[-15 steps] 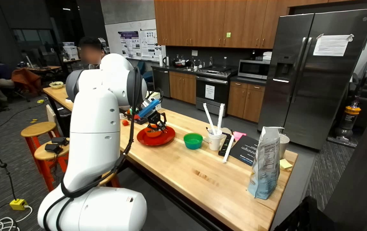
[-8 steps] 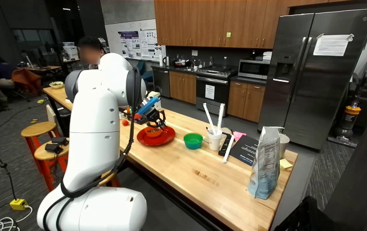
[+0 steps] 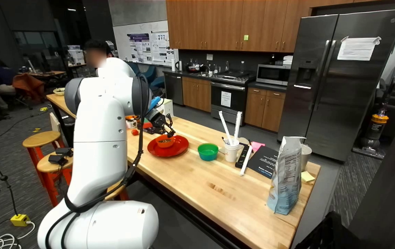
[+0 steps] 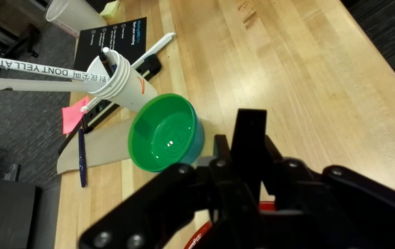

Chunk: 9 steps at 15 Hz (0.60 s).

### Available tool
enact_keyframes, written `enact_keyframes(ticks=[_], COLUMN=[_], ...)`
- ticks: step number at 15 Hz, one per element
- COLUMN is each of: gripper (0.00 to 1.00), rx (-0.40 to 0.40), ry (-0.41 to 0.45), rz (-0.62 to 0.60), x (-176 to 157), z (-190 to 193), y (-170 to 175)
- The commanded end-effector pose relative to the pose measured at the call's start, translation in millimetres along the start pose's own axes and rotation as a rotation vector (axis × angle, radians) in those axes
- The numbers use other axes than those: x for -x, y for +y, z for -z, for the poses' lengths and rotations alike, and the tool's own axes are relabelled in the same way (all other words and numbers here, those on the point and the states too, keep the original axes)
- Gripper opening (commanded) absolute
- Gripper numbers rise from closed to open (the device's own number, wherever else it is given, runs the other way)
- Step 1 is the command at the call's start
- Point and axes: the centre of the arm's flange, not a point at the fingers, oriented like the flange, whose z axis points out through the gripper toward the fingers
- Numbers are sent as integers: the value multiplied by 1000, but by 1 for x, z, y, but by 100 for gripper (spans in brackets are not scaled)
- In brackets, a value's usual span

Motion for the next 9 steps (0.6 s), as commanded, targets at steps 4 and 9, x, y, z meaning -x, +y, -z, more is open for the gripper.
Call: enact_keyframes(ticks=[4, 9], gripper=[6, 6], rx=[14, 10], ry=[-23, -24], rz=[41, 45], x=[-29, -28], z=[14, -4], y=[-10, 3])
